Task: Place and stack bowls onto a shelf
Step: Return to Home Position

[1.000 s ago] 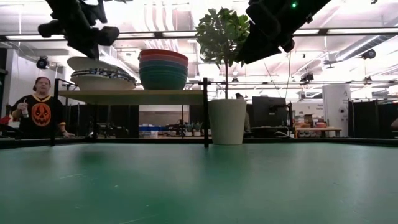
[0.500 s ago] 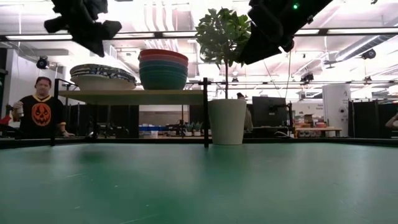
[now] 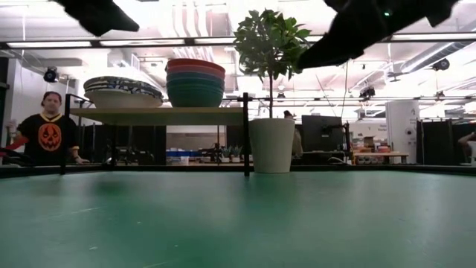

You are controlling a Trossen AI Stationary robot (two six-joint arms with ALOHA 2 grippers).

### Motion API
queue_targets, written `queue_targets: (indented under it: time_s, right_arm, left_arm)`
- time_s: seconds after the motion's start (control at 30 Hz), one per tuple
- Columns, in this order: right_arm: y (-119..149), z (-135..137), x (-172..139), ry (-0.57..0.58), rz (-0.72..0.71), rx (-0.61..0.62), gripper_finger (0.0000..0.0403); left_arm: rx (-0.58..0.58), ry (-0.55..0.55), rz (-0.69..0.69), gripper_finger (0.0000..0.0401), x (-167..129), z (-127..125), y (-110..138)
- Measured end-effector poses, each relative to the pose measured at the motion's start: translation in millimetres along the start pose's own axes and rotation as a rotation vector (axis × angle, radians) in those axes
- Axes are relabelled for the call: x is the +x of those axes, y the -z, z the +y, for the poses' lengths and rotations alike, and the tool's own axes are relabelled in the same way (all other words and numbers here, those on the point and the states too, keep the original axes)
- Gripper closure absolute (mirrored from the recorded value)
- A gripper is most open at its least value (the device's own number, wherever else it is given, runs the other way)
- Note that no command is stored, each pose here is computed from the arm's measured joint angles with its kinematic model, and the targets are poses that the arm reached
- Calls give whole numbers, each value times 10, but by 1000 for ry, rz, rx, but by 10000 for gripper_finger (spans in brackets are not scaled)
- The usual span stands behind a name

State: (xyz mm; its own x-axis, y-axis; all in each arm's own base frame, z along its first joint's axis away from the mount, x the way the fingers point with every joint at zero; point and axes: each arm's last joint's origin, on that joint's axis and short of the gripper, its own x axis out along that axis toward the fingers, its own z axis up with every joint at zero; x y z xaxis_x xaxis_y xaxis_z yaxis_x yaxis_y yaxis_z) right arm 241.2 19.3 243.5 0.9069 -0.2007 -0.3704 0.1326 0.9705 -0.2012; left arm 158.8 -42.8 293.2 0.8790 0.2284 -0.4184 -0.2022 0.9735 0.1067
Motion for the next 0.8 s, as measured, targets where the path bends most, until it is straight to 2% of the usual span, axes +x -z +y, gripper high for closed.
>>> queue_targets:
  time_s: [0.3,0.5,0.8]
  right_arm:
    - [306,-194,-356,-84,-185,78,188]
    - [471,-213,-514,-86,-243,94,188]
    - [783,-222,-712,-82,-322,129,188]
  left_arm:
    - [-142,104,-267,401,-19,55,583]
    - [-192,119,-350,401,20,97,949]
    - [-254,135,-443,401,77,131,1331]
